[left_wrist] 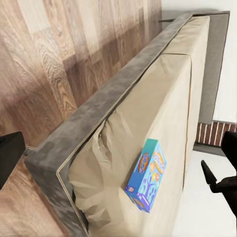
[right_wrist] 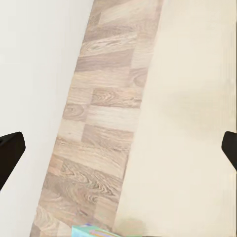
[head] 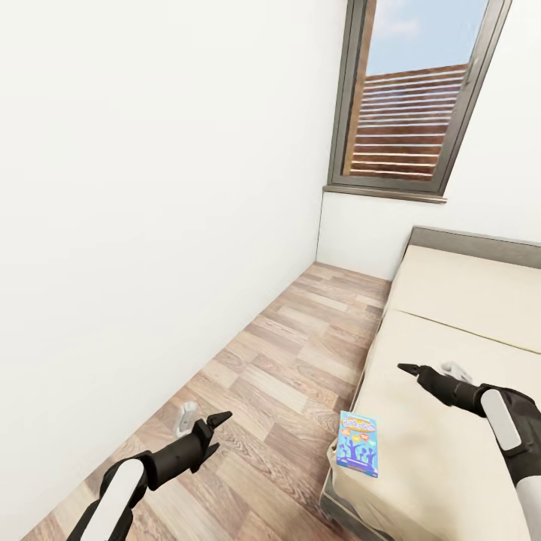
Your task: Put all the toys in the child's room - the three board games (two on the bed and one on the table), the two jigsaw puzzles on the table, and the tennis ball on the table - inside the toy box on the table in the child's room.
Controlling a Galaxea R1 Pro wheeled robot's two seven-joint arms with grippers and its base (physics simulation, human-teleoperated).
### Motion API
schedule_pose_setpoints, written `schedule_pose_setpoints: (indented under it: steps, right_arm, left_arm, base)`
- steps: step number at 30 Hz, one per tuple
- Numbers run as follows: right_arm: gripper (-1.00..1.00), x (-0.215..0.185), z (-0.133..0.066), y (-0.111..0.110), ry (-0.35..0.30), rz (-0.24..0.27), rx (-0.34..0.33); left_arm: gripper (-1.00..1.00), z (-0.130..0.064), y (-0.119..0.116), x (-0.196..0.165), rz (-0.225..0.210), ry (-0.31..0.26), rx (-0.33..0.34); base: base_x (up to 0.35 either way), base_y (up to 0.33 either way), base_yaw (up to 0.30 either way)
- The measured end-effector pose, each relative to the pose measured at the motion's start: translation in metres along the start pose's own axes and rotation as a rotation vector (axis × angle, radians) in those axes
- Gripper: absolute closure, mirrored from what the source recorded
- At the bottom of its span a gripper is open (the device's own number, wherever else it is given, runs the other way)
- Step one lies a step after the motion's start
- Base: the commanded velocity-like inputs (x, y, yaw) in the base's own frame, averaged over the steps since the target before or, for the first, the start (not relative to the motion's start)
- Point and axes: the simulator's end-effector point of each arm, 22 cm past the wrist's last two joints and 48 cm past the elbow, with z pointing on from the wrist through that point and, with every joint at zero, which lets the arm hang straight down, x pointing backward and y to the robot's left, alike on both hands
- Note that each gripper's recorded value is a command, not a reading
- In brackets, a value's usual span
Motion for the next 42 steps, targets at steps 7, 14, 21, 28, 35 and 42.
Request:
schedule_pose_setpoints:
  steps: [7, 14, 21, 28, 35, 42]
  right_arm:
    - [-1.00, -0.041, -0.017, -0.010, -0.096, -0.043, 0.023]
    - [-1.00, -0.090, -0.059, 0.013, -0.245, -0.174, 0.010]
    - [-1.00, -0.100, -0.087, 0.026, -0.312, -0.239, 0.004]
    - [-1.00, -0.116, -0.116, 0.044, -0.384, -0.292, -0.009]
    - [-1.00, -0.123, -0.133, 0.052, -0.421, -0.324, -0.012]
    - [-1.00, -0.123, -0.138, 0.056, -0.424, -0.334, -0.014]
  left_arm:
    - [-1.00, 0.020, -0.002, 0.018, 0.092, 0.070, -0.045]
    - [-1.00, 0.055, -0.003, 0.052, 0.191, 0.132, -0.088]
    - [-1.00, 0.066, -0.005, 0.051, 0.207, 0.090, -0.071]
    - [-1.00, 0.070, -0.014, 0.051, 0.221, 0.070, -0.017]
    - [-1.00, 0.071, -0.024, 0.053, 0.228, 0.065, 0.037]
    - [-1.00, 0.071, -0.025, 0.054, 0.228, 0.065, 0.049]
  base:
    - [0.000, 0.000, 0.000]
    - [0.000, 0.000, 0.000]
    - [0.000, 0.000, 0.000]
    - [0.000, 0.004, 0.000]
    - [0.000, 0.096, 0.000]
    - [0.000, 0.080, 0.000]
